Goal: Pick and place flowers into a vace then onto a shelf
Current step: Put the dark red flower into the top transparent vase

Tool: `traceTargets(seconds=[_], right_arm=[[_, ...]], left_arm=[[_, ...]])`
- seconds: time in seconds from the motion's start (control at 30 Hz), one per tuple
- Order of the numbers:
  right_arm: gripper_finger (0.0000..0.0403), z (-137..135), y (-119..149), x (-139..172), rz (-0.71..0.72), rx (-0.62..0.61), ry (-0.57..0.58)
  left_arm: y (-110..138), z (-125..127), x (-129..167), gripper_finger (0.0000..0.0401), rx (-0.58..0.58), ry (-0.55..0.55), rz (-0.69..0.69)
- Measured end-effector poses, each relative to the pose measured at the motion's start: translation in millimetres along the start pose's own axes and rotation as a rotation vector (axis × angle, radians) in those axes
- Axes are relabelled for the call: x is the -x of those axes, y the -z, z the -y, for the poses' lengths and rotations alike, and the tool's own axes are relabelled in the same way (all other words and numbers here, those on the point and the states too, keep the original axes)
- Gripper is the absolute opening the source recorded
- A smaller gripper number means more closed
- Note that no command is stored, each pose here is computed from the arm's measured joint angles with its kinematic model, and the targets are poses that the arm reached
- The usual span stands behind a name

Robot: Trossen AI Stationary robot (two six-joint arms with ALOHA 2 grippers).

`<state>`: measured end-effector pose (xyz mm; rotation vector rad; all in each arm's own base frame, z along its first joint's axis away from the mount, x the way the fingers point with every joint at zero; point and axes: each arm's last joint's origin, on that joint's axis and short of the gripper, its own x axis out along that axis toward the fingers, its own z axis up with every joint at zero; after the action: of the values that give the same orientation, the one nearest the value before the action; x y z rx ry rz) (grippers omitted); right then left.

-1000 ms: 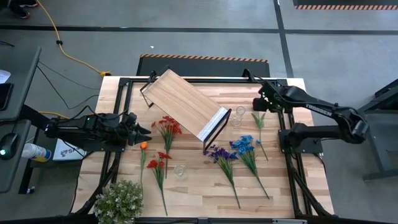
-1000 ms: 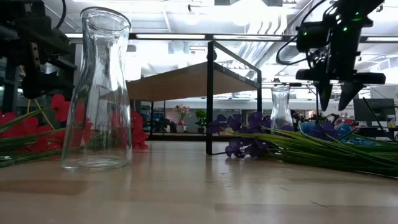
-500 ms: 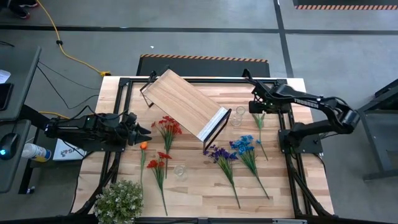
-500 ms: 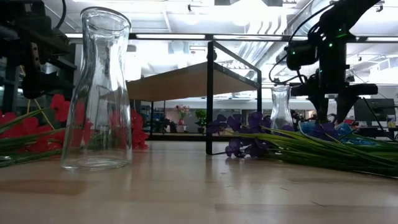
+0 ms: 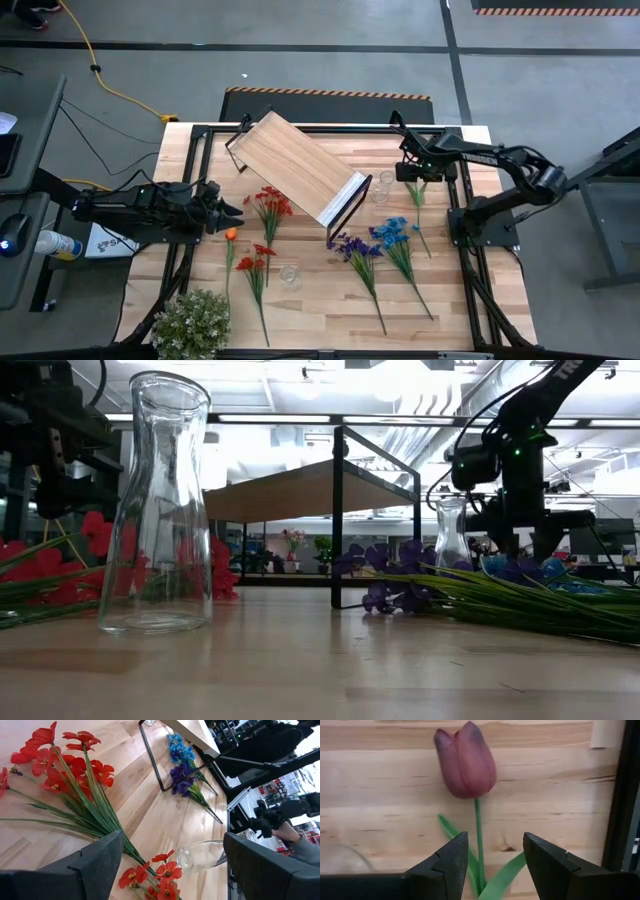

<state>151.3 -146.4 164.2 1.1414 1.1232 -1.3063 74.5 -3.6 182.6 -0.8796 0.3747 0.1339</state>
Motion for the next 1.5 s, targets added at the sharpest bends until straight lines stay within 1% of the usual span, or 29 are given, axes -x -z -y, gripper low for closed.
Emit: traceTargets(seconds=[0.37,0.7,1.1,1.4,1.5], right_arm=[[0.0181,-3.6,-5.1,-9.4,-0.002,-0.002,0.006],[0.018,-5.7,-7.2,-20.4,0.003,0.003,0.069],[0.0142,-9.3,-9.6,-30.7,0.001,0.006,0.098],[0.0136,-9.6,-10.1,-31.5,0.009,0.007,0.106],[0.0126,-9.6,-10.1,-31.7,0.009,0.007,0.106]], left_arm=[[0.0,0.0,0.0,0.0376,0.0,0.0,0.0],[0.0,0.0,0.0,0.0376,0.0,0.0,0.0],[0.0,0.0,0.0,0.0376,0.0,0.0,0.0],[0.0,0.0,0.0,0.0376,0.01,-0.001,0.0],[0.0,0.0,0.0,0.0376,0.01,0.0,0.0]])
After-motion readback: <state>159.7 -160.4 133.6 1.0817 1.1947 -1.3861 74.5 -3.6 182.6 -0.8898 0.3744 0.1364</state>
